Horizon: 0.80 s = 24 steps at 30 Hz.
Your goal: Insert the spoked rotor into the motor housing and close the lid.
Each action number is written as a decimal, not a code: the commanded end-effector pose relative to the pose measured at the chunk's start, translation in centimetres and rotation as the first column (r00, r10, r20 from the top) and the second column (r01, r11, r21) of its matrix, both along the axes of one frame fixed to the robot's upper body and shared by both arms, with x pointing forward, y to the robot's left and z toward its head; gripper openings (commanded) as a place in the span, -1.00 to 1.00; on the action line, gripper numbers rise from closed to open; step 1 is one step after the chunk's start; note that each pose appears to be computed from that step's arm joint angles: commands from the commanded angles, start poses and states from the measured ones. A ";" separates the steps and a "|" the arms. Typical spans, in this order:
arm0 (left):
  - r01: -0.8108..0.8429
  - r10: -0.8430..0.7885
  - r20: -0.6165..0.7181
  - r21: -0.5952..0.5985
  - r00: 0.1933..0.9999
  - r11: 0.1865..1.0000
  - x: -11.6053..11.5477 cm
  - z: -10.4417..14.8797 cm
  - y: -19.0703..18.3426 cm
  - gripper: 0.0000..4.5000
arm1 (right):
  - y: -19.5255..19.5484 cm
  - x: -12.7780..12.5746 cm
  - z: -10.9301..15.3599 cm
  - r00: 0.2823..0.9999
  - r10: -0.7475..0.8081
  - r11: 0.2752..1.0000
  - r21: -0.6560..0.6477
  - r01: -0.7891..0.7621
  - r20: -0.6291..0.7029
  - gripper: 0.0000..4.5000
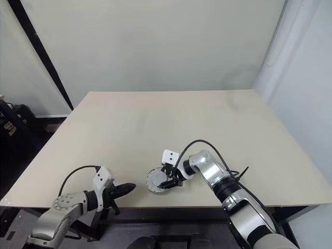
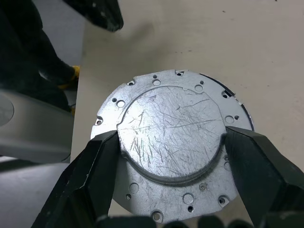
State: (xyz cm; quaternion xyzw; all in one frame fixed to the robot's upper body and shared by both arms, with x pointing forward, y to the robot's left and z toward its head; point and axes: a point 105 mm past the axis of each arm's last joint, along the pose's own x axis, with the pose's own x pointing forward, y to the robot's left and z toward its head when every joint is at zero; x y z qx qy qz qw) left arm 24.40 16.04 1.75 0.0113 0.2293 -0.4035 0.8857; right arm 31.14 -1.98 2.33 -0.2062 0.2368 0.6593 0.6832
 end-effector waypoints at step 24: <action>0.009 -0.009 0.002 -0.053 1.000 0.999 0.3 -0.6 -1.2 -1.00 | 0.6 0.2 0.9 0.981 -0.190 0.978 0.079 0.193 -0.042 0.44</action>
